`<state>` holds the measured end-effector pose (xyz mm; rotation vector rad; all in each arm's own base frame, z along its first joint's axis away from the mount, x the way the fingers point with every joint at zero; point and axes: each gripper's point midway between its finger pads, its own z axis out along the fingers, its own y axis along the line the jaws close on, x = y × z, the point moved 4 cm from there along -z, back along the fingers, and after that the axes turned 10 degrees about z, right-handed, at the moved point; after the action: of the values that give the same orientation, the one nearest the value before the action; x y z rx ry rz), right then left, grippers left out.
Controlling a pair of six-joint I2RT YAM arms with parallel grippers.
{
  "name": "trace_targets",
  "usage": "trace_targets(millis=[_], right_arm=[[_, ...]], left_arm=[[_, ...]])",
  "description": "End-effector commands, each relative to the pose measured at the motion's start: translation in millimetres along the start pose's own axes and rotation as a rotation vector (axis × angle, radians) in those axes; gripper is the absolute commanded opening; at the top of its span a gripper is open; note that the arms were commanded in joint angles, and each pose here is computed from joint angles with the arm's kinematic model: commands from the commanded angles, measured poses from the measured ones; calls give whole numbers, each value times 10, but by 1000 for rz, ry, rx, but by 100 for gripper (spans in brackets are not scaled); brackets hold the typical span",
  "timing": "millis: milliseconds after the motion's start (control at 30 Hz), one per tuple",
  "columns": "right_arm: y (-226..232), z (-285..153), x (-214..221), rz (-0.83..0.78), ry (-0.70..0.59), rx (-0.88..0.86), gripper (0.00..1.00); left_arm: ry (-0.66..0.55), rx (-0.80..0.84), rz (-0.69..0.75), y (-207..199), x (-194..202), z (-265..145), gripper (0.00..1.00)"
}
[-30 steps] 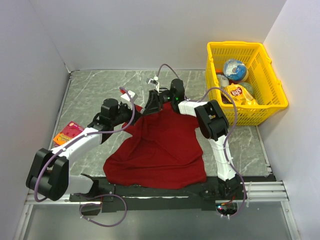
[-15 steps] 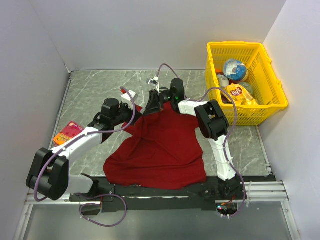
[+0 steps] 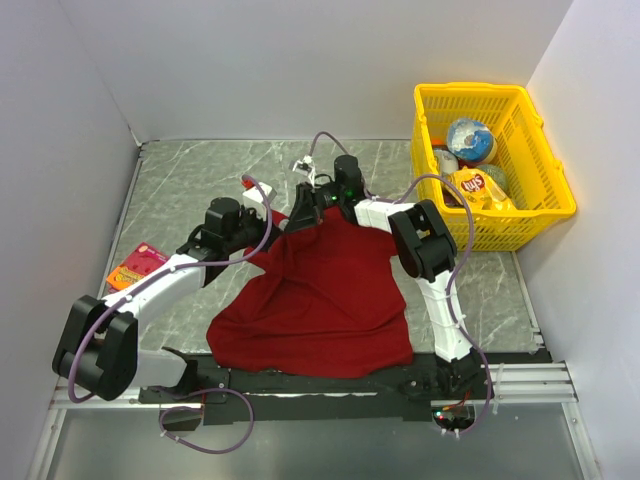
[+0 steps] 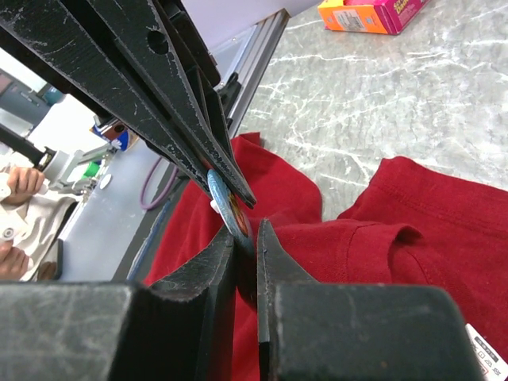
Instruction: Pin the brooch onto the clothing
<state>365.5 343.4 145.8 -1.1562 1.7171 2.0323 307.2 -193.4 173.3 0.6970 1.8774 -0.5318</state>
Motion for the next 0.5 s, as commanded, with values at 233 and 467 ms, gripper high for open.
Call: trace_targets(millis=[233,467], right_arm=[[-40,-36,-455,-31,-230,236,0],[-29,-58,-503,-22,-274,273,0]], left_arm=[[-90,141,48,-342,-239,-83,1],[-100,122,46,-340,-227,-128,1]])
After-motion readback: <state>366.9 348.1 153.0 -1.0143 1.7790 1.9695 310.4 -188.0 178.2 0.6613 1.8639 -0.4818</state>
